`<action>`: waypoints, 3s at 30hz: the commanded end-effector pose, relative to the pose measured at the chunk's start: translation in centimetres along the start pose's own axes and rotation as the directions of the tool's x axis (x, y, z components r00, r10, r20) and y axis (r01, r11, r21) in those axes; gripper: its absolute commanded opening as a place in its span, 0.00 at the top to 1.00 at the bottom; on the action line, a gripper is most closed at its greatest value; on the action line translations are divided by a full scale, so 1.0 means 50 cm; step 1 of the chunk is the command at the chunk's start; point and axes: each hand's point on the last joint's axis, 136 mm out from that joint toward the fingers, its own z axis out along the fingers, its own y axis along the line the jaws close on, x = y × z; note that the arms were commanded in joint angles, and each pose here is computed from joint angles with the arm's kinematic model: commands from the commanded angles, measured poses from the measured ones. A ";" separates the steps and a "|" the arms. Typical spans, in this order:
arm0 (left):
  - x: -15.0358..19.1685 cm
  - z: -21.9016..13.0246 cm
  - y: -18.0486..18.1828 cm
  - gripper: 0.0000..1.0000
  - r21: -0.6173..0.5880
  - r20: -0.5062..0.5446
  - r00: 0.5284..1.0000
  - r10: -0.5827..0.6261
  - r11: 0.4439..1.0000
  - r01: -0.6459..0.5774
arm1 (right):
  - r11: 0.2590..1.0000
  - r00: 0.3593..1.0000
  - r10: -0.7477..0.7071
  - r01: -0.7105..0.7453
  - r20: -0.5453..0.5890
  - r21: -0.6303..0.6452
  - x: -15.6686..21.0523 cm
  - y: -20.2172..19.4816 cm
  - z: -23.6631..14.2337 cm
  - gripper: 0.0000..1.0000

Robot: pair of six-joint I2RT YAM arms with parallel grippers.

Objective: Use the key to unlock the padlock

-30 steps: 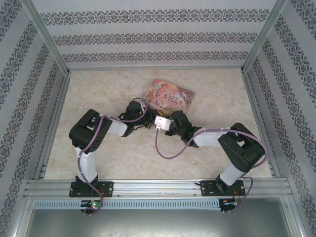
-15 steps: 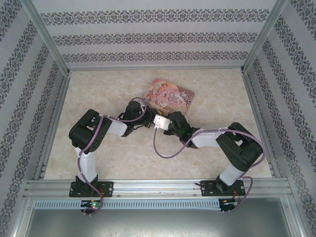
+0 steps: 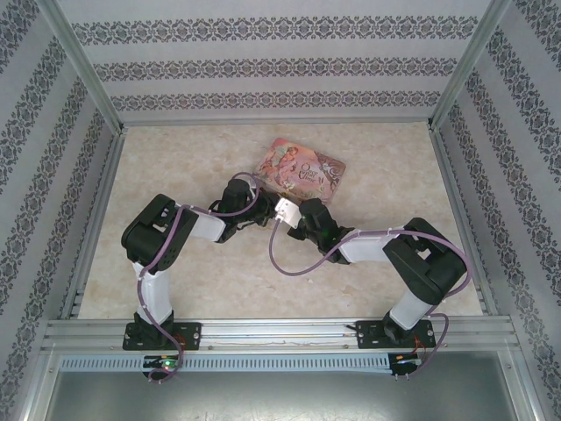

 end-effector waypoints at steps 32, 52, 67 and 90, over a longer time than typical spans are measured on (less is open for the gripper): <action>0.060 -0.018 0.015 0.67 -0.069 -0.084 0.993 0.085 0.994 -0.090 | 0.905 0.890 0.425 -0.413 0.165 -0.101 0.000 0.040 -0.001 1.00; -0.012 -0.142 -0.026 0.56 -0.189 0.048 0.948 0.315 0.935 -0.301 | 0.730 0.714 0.680 -0.638 0.165 -0.244 0.005 0.035 -0.023 1.00; -0.050 -0.182 -0.034 0.54 -0.233 0.087 0.933 0.349 0.918 -0.321 | 0.622 0.596 0.783 -0.738 0.178 -0.263 0.018 0.025 -0.046 1.00; -0.227 -0.122 -0.085 0.37 -0.326 -0.077 0.843 0.532 0.785 -0.526 | 0.468 0.458 0.883 -0.848 0.100 -0.248 0.107 0.040 -0.041 1.00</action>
